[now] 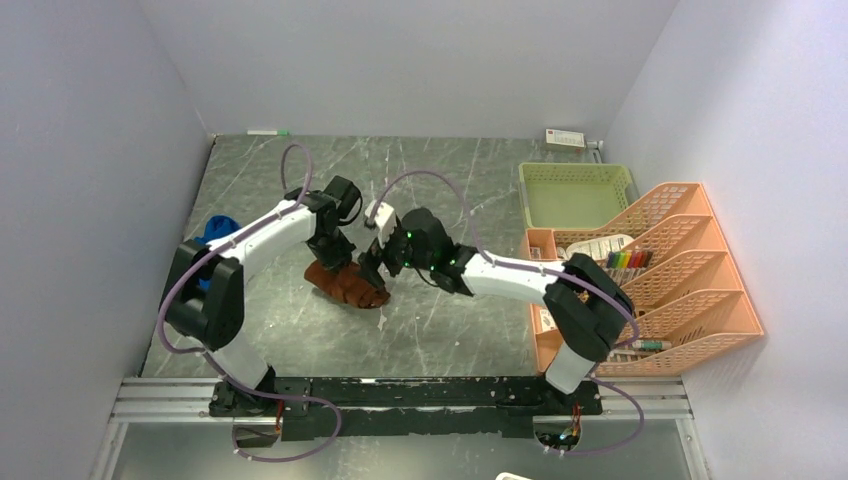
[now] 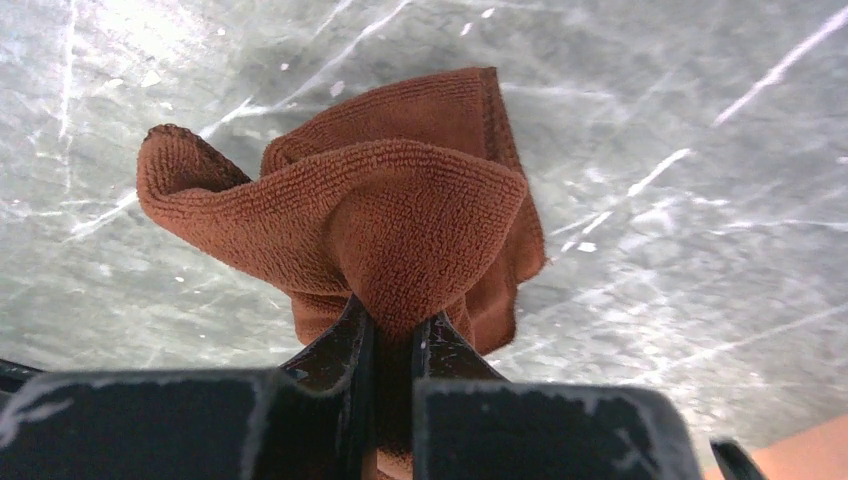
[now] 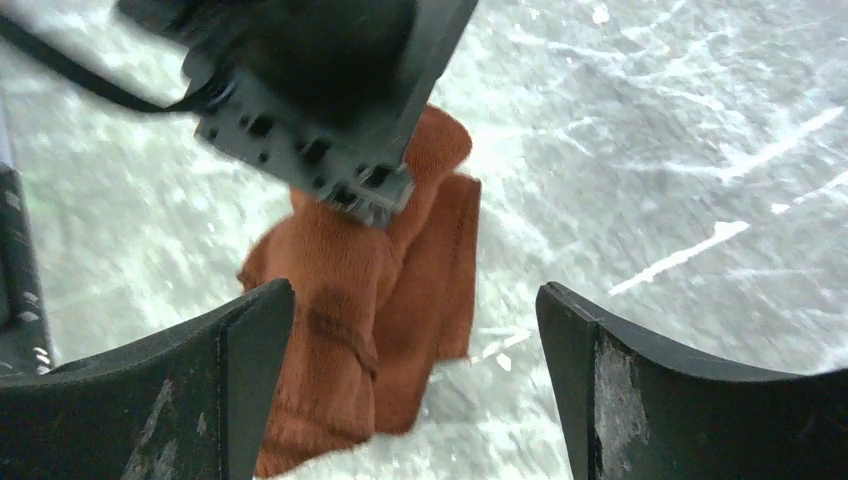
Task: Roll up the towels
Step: Roll the towel at the center of the board.
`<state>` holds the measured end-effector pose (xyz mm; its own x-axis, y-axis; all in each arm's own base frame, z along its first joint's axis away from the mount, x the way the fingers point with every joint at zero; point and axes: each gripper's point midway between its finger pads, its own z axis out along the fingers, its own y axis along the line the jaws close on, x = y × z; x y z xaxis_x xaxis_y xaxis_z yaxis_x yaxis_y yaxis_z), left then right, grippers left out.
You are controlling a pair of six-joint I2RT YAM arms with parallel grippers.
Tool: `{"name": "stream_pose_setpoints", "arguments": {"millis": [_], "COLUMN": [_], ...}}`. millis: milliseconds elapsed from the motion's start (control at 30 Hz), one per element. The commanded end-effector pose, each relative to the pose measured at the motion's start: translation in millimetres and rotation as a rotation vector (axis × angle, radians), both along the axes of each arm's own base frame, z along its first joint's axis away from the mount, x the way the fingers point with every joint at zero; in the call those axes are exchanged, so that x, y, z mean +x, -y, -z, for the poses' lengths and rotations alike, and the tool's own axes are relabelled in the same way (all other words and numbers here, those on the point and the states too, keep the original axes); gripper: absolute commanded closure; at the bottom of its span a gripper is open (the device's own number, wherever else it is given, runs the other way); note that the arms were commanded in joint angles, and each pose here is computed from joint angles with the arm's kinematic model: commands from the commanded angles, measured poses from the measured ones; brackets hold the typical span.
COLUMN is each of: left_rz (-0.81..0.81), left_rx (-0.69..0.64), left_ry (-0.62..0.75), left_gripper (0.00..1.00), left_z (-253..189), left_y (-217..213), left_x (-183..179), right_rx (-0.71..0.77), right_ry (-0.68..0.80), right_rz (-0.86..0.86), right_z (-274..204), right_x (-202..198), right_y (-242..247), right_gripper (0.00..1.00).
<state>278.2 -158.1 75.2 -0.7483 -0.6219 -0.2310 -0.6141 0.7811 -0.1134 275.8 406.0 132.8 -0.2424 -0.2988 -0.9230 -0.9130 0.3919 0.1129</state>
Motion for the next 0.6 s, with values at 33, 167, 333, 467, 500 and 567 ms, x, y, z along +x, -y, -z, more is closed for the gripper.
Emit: {"name": "stream_pose_setpoints", "arguments": {"millis": [33, 167, 333, 467, 500, 567], "left_rz": [0.060, 0.064, 0.058, 0.053, 0.049, 0.042], "left_rx": [0.050, 0.066, 0.082, 0.077, 0.076, 0.076], "left_ry": [-0.133, -0.195, -0.232, -0.290, -0.303, -0.329], "left_gripper": [0.93, 0.93, 0.93, 0.93, 0.93, 0.93], "left_z": [21, 36, 50, 63, 66, 71], "left_y": [-6, -7, -10, -10, -10, -11], "left_x": [-21, -27, -31, -40, -42, -46], "right_rx": [-0.224, -0.245, -0.227, -0.210, -0.209, -0.204], "right_ry": [0.330, 0.328, 0.267, 0.203, 0.180, 0.155], "right_rz": [0.062, -0.007, -0.037, -0.064, -0.070, -0.070], "right_z": [16, 23, 24, 19, 19, 12], "right_x": [-7, -29, -50, -65, -69, -70], "right_y": [26, 15, -1, -14, -18, -30], "right_gripper": [0.09, 0.09, 0.08, 0.08, 0.08, 0.08]}}
